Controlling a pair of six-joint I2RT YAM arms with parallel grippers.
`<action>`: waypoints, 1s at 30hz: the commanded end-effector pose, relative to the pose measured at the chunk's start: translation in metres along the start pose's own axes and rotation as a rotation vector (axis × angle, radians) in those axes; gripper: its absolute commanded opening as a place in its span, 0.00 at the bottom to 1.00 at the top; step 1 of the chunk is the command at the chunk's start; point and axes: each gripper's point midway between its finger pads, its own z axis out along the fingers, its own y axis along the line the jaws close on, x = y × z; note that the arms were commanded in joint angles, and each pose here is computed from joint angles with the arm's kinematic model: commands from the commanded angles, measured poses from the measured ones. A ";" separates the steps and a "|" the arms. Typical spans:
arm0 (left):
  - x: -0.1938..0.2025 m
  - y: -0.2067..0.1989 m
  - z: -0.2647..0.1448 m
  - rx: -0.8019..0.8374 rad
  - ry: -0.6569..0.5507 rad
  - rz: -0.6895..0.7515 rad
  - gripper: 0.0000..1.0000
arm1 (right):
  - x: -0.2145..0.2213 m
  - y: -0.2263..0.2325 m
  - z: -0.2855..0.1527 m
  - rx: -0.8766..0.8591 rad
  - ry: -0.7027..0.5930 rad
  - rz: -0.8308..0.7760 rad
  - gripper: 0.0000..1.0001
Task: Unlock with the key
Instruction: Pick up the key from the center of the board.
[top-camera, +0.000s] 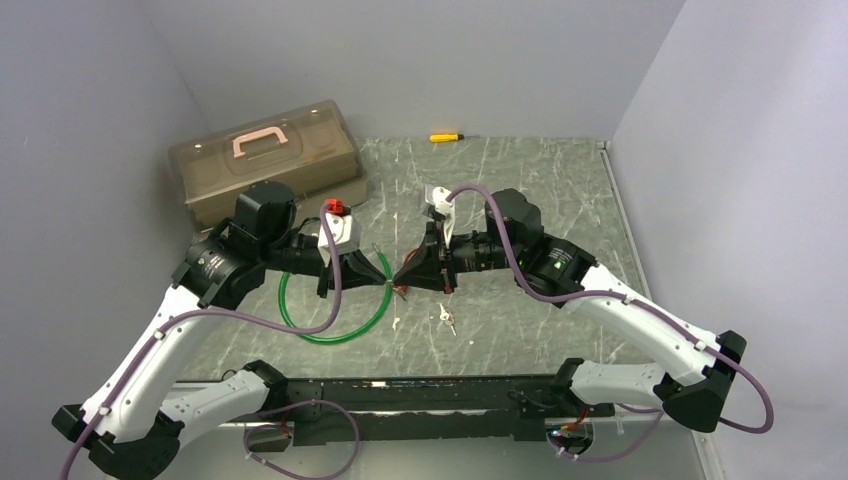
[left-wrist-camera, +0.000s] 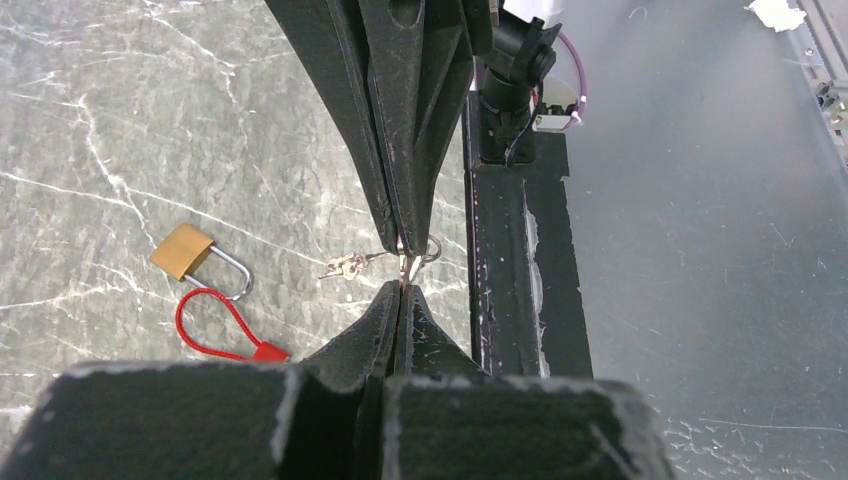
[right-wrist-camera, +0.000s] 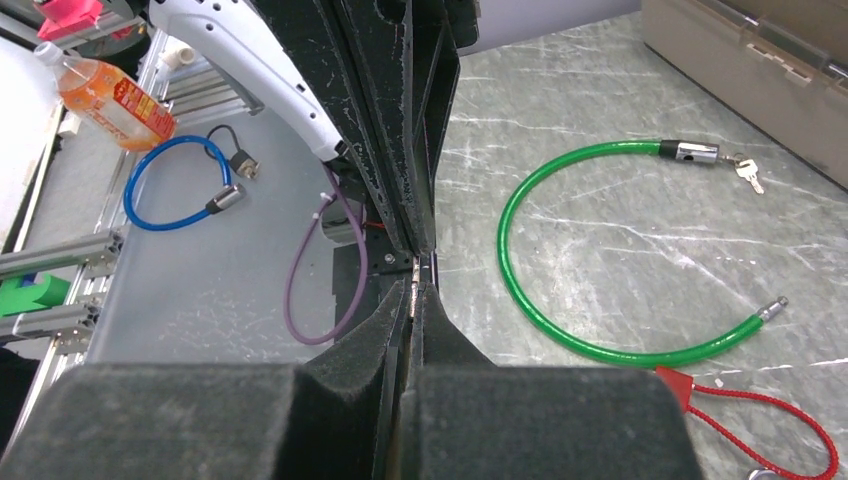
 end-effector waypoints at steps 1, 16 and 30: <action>-0.023 -0.001 -0.008 -0.028 -0.057 0.086 0.00 | 0.003 0.001 -0.008 0.014 0.023 -0.022 0.00; -0.029 -0.001 -0.014 -0.060 -0.053 0.117 0.00 | -0.002 0.004 -0.020 0.046 0.017 -0.035 0.00; -0.011 -0.006 -0.013 -0.035 -0.024 0.111 0.31 | -0.016 0.006 -0.031 0.085 -0.019 -0.065 0.00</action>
